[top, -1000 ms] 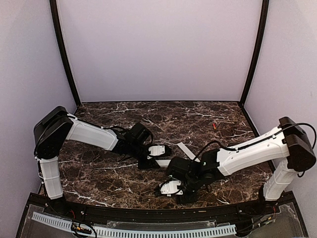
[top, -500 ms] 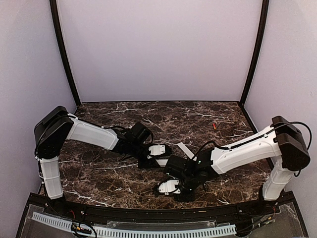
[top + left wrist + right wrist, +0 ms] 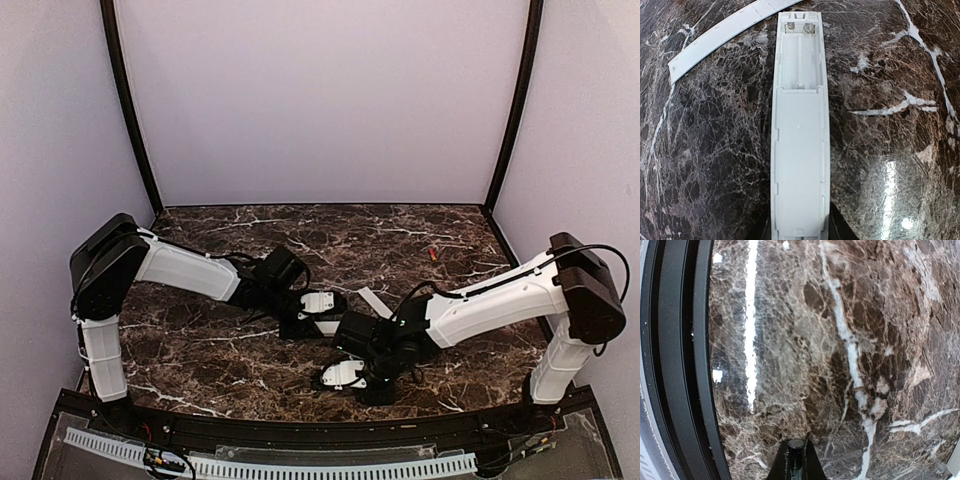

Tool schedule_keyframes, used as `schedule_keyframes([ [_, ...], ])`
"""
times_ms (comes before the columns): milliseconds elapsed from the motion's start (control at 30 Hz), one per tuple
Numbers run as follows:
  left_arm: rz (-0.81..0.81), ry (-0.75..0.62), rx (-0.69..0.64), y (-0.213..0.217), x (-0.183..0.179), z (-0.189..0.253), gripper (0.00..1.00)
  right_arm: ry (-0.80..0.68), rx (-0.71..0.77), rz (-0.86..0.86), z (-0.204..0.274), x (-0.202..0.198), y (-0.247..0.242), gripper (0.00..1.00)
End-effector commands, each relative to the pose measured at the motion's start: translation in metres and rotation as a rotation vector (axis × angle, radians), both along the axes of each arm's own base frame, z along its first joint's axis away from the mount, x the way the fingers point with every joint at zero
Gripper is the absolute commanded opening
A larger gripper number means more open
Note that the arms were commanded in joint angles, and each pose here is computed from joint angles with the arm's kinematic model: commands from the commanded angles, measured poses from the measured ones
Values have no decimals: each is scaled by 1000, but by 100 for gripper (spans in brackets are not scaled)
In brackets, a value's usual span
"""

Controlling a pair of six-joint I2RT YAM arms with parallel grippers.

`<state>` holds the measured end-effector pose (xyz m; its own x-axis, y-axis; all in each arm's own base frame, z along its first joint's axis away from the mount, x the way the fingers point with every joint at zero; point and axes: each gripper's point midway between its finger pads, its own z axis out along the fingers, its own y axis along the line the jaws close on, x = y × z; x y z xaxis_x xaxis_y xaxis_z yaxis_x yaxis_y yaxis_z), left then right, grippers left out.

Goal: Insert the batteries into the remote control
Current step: Pick up the battery from the corner of the board, then pass from the right arm to the left

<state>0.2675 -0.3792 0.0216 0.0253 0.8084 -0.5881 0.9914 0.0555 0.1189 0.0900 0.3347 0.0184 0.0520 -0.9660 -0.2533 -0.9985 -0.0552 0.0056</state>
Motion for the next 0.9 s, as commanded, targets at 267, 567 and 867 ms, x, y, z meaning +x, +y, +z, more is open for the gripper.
schedule_keyframes([
  [267,84,-10,76,21,5,-7,65,-11,275,-184,84,26,16,0],
  [567,76,-112,-188,9,-1,77,69,-93,783,-380,224,59,23,0],
  [867,84,25,-776,-4,-44,239,69,-165,1306,-633,355,90,1,0],
])
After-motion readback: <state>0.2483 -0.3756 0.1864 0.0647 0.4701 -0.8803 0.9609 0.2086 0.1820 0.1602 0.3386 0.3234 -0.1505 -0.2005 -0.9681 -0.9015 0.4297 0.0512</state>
